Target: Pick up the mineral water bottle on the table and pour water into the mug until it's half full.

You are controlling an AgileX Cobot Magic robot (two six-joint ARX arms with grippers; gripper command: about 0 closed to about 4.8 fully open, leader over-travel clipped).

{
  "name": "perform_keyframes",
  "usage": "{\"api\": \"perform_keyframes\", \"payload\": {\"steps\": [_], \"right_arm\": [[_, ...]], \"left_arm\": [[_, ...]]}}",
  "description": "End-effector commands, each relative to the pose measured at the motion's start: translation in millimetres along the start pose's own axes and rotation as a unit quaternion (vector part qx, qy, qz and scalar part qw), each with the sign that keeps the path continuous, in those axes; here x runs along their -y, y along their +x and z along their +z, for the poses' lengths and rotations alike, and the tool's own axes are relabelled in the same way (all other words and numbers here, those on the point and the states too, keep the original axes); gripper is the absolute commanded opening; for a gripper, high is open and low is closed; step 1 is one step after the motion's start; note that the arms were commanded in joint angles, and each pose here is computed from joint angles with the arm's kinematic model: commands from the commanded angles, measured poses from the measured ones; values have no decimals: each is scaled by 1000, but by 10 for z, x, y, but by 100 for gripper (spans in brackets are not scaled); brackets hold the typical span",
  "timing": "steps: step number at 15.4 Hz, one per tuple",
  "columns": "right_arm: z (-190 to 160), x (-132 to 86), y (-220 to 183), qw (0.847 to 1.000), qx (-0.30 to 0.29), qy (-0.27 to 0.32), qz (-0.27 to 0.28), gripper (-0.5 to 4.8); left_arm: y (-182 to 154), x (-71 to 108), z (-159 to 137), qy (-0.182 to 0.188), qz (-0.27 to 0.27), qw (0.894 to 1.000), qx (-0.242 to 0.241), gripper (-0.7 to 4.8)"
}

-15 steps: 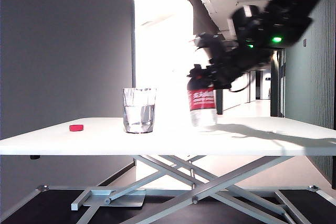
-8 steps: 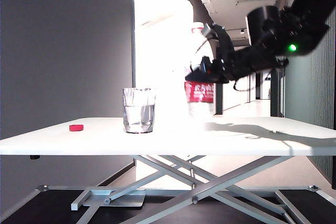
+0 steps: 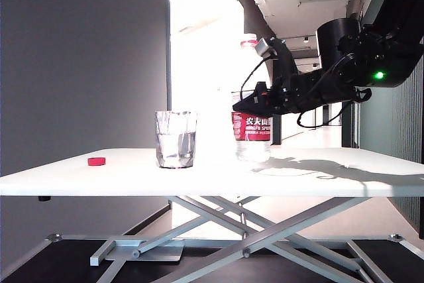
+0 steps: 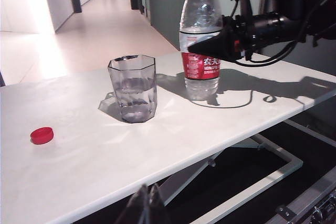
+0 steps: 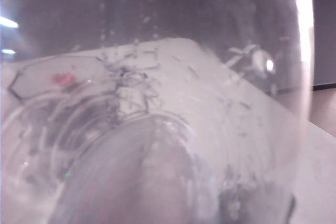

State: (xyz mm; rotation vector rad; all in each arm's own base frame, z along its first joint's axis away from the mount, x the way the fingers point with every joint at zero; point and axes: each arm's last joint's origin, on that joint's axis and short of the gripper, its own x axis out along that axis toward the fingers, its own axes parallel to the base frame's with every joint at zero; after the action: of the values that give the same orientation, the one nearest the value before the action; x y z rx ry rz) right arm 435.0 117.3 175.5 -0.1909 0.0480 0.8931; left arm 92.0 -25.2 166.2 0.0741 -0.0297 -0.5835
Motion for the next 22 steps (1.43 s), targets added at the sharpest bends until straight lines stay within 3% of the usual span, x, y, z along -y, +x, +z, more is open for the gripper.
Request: {"api": "perform_keyframes", "payload": {"steps": [1, 4, 6, 10, 14, 15, 22], "right_arm": [[25, 11, 26, 999, 31, -25, 5, 180], [-69, 8, 52, 999, 35, -29, 4, 182], [-82, 3, 56, 999, 34, -27, 7, 222], [-84, 1, 56, 999, 34, -26, 9, 255], [-97, -3, 56, 999, 29, -19, 15, 366], [-104, -4, 56, 999, 26, -17, 16, 427], [-114, 5, 39, 999, 28, -15, 35, 479]], "left_arm": [[-1, 7, 18, 5, -13, 1000, 7, -6], [-1, 8, 19, 5, -13, 1000, 7, -6], [-1, 8, 19, 5, -13, 1000, 7, -6], [-1, 7, 19, 5, -13, 1000, 7, -6], [-1, 8, 17, 4, -13, 1000, 6, -6], [-1, 8, 17, 4, -13, 1000, 6, -6], [-1, 8, 10, 3, -14, 1000, 3, -6]]}}
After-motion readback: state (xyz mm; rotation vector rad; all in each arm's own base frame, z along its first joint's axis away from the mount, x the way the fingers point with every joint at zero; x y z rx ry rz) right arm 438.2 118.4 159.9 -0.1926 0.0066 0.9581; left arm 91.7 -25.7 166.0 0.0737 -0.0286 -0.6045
